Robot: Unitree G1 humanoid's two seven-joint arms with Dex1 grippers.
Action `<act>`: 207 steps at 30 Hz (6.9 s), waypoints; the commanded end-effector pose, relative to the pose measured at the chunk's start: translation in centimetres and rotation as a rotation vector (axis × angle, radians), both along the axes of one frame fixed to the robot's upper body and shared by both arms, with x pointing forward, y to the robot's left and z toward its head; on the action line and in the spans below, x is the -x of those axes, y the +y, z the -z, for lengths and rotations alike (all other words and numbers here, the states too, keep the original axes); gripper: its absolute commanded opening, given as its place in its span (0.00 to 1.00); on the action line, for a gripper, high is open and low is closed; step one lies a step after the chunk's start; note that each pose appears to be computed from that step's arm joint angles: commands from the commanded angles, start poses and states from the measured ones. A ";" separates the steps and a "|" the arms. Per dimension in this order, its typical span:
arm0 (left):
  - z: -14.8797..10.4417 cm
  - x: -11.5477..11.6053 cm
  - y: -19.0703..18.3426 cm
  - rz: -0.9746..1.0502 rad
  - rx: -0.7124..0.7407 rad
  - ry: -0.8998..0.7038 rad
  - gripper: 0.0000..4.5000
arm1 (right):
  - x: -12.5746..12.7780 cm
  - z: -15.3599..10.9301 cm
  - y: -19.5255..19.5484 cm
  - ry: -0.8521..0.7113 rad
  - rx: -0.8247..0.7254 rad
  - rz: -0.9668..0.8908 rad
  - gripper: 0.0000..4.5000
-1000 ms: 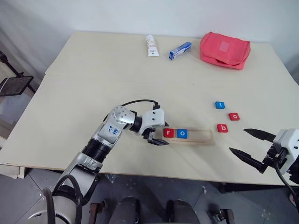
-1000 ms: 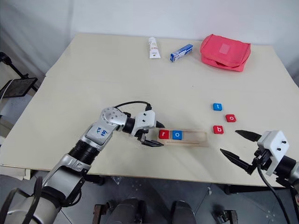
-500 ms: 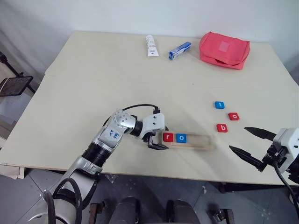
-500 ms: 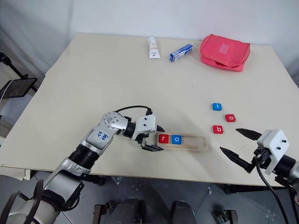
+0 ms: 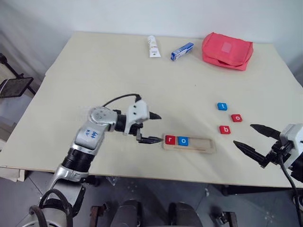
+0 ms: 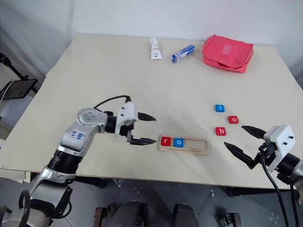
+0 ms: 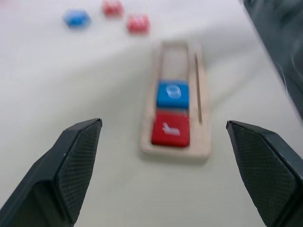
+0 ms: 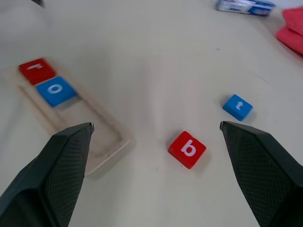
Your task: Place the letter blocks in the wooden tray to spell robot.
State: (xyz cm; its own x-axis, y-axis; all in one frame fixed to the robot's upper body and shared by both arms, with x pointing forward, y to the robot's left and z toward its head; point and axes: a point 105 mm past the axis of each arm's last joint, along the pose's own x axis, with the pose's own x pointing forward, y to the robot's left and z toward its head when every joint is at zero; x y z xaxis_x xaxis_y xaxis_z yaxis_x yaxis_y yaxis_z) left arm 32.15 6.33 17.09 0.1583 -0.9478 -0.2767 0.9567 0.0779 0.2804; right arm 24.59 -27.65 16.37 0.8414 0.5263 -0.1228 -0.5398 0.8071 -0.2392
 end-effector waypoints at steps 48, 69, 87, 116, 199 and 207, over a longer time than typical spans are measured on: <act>2.7 2.9 4.5 0.088 0.322 -0.100 0.99 | -0.9 3.9 -0.3 0.126 -0.189 0.315 1.00; 2.6 3.6 4.1 0.039 0.351 -0.114 0.99 | -7.7 6.0 0.5 0.195 -0.278 0.371 1.00; 2.5 3.1 3.6 0.033 0.358 -0.120 0.99 | -7.8 7.5 2.3 0.214 -0.233 0.402 1.00; 4.4 2.9 6.7 0.140 0.310 -0.064 1.00 | -1.7 5.6 3.8 0.103 -0.224 0.620 0.33; 4.6 4.0 4.9 0.079 0.375 -0.096 1.00 | -5.1 -1.3 9.1 0.319 0.444 -0.505 0.33; 4.6 4.4 4.7 0.102 0.376 -0.097 1.00 | -6.3 1.0 11.9 0.334 0.495 -0.537 0.33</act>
State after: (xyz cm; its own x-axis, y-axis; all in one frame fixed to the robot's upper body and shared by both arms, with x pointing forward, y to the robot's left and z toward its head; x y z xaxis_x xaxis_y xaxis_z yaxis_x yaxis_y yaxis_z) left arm 28.03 11.23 12.02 0.0825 -0.9917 0.0986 0.9436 0.1095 0.3126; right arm 30.48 -15.55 14.44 0.3356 0.6738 -0.6583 -0.9417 0.2577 -0.2163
